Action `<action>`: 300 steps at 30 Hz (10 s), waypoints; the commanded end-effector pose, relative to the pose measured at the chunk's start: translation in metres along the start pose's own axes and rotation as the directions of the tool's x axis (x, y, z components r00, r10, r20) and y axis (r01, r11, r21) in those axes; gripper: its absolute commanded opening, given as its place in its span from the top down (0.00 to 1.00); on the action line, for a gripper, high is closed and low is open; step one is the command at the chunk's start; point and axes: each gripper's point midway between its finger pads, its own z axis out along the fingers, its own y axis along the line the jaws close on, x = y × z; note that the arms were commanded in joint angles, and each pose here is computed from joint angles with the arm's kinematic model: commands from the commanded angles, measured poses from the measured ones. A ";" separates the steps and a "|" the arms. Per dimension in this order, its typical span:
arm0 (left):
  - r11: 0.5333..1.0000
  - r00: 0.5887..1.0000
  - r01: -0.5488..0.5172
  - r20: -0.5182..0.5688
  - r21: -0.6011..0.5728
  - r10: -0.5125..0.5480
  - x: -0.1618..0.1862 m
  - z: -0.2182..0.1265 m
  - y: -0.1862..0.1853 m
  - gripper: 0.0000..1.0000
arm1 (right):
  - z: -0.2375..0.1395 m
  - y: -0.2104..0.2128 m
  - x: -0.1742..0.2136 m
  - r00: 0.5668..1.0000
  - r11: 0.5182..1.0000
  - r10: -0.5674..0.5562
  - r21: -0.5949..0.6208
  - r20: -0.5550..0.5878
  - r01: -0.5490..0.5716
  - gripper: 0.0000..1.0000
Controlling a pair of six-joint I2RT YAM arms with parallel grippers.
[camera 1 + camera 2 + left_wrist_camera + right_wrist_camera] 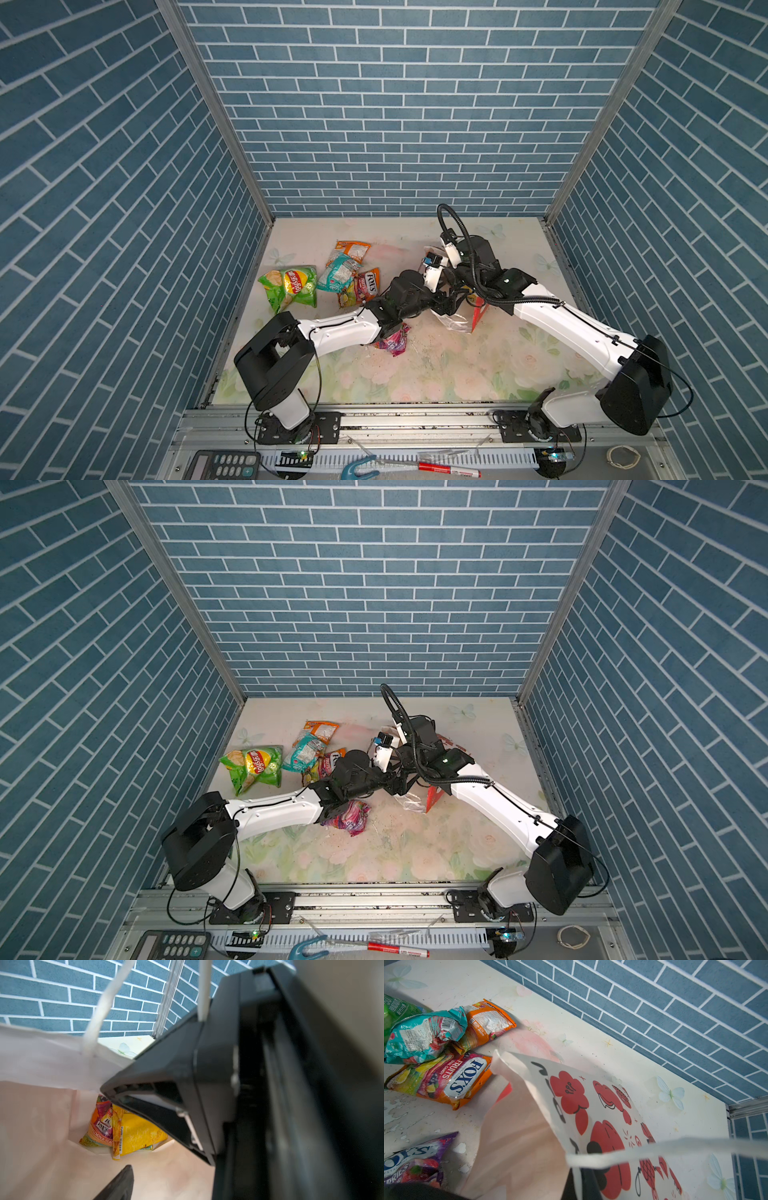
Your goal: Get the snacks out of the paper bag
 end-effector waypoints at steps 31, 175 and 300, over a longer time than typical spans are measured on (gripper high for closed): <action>0.999 0.998 -0.009 0.060 -0.039 0.011 -0.007 -0.022 0.004 0.19 | -0.017 0.007 -0.025 0.993 0.996 0.082 -0.046 0.090 -0.078 0.99; 0.984 0.991 0.124 0.058 -0.129 -0.117 0.058 0.095 0.097 0.02 | -0.018 0.028 -0.038 0.962 0.951 0.223 -0.254 0.157 -0.178 1.00; 0.988 0.943 -0.056 0.317 -0.143 0.099 0.000 0.062 0.103 1.00 | -0.046 -0.020 -0.006 0.914 0.915 0.358 -0.265 0.190 -0.303 1.00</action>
